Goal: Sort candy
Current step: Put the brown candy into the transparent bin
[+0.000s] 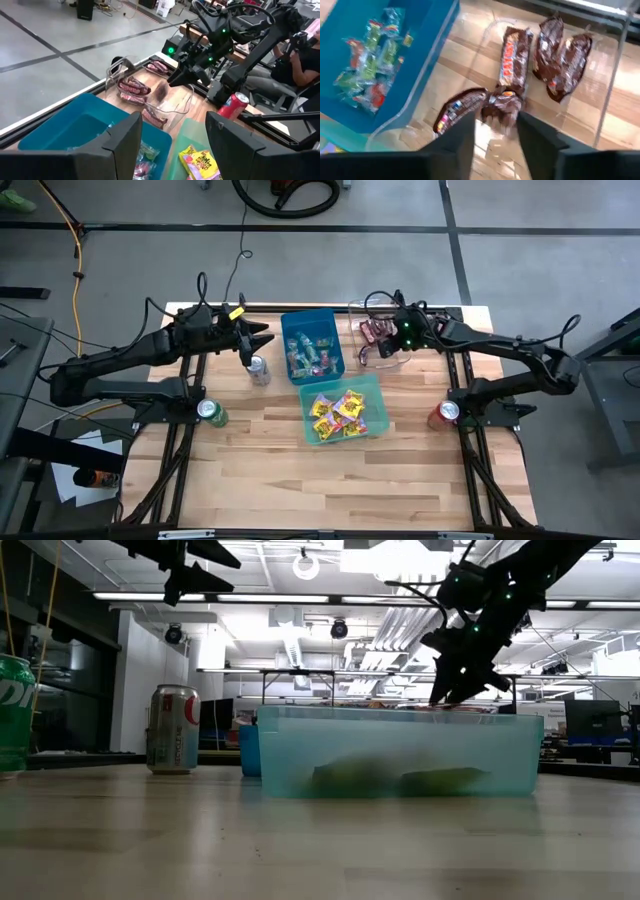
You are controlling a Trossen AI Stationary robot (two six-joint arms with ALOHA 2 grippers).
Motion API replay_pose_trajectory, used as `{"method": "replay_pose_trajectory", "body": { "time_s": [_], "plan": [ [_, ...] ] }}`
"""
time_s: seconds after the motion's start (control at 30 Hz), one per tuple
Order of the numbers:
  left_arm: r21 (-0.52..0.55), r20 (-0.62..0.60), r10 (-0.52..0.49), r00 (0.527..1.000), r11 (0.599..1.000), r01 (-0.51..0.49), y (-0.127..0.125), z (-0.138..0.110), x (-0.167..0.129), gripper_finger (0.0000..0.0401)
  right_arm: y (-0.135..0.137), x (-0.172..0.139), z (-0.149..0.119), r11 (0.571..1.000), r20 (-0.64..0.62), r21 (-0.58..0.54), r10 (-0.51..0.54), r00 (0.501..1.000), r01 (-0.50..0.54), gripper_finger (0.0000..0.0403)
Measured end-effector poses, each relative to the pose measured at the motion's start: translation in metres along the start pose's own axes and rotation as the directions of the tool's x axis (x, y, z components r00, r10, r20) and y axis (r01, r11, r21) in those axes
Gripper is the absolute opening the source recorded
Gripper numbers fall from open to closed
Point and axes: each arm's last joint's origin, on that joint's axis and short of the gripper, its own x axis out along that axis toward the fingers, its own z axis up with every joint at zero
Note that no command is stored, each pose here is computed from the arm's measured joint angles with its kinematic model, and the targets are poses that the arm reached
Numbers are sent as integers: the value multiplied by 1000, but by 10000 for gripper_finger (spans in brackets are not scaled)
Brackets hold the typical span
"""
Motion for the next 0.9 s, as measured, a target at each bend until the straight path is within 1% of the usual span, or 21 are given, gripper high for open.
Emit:
{"method": "replay_pose_trajectory", "body": {
  "time_s": [0.1,0.2,0.27,0.33,0.4,0.43,0.5,0.57,0.67,0.77,0.83,0.9],
  "plan": [
    [0,0,2,1000,1000,-2,0,0,0,205,-1,0,-2,1000,-20,14,-6,1000,7,189],
    [10,1,6,1000,1000,-6,1,0,0,204,0,-1,-2,999,-48,19,34,998,-34,226],
    [10,2,6,1000,1000,-6,1,0,0,204,5,-5,3,996,-63,25,84,994,-83,239],
    [9,7,5,1000,1000,-5,0,2,-1,204,12,-15,16,993,-46,32,118,992,-117,243],
    [20,27,4,1000,1000,-4,0,7,-4,204,19,-30,33,992,-4,17,125,992,-125,245],
    [29,41,0,999,1000,-2,-1,9,-6,204,23,-39,42,994,29,5,110,993,-110,245],
    [39,51,3,999,999,-5,0,11,-8,204,28,-57,61,999,117,6,46,992,-47,245],
    [45,52,3,999,999,-6,1,11,-9,204,31,-76,76,998,202,46,-54,978,45,245],
    [46,45,-40,998,998,38,1,12,-11,204,28,-95,90,971,268,137,-226,937,195,245],
    [46,27,-79,997,996,78,1,12,-10,204,16,-99,94,913,234,249,-380,895,323,245],
    [46,27,-84,996,996,83,1,12,-10,204,1,-93,92,862,144,306,-462,875,405,245],
    [46,26,-83,996,996,82,1,12,-10,204,-18,-81,88,796,37,354,-537,843,492,245]
  ]
}}
